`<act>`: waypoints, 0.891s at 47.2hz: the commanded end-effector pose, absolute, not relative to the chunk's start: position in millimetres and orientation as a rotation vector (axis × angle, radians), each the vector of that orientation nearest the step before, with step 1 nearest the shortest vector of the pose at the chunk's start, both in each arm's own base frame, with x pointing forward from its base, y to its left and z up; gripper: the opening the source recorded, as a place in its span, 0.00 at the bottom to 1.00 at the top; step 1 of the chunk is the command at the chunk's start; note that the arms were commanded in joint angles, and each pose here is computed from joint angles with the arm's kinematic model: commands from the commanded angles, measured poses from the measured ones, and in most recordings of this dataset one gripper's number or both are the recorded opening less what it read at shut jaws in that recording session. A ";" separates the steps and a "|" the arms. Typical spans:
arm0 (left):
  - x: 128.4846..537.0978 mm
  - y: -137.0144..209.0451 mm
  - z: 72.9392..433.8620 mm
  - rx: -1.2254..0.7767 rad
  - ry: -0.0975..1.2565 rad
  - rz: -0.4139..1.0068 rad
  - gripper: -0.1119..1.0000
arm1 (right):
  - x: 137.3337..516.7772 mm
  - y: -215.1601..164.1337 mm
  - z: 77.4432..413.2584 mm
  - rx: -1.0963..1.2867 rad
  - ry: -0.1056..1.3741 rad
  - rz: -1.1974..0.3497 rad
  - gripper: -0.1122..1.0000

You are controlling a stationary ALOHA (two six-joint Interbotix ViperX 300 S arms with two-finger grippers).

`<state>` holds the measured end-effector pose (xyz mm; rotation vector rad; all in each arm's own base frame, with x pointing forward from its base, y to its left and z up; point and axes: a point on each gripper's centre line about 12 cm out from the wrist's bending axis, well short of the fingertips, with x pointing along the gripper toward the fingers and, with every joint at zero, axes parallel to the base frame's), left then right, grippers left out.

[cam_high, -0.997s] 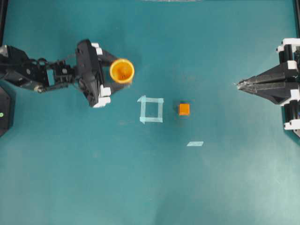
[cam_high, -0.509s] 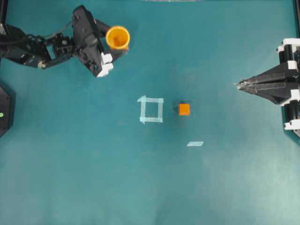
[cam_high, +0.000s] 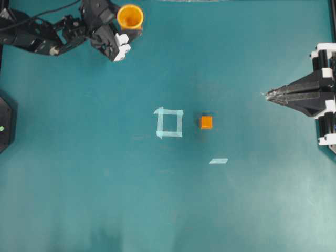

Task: Move the cup backward with left arm.

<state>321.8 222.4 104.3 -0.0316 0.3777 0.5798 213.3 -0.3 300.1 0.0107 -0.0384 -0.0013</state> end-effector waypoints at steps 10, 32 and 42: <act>323.6 241.6 115.4 -0.026 0.336 0.619 0.68 | 215.4 0.0 314.0 0.011 -0.074 0.000 0.10; 321.4 243.8 114.4 -0.029 0.339 0.626 0.68 | 215.4 -0.4 313.9 0.011 -0.072 -0.002 0.10; 321.4 243.9 115.0 -0.027 0.338 0.626 0.68 | 215.4 0.0 313.9 0.011 -0.072 0.000 0.10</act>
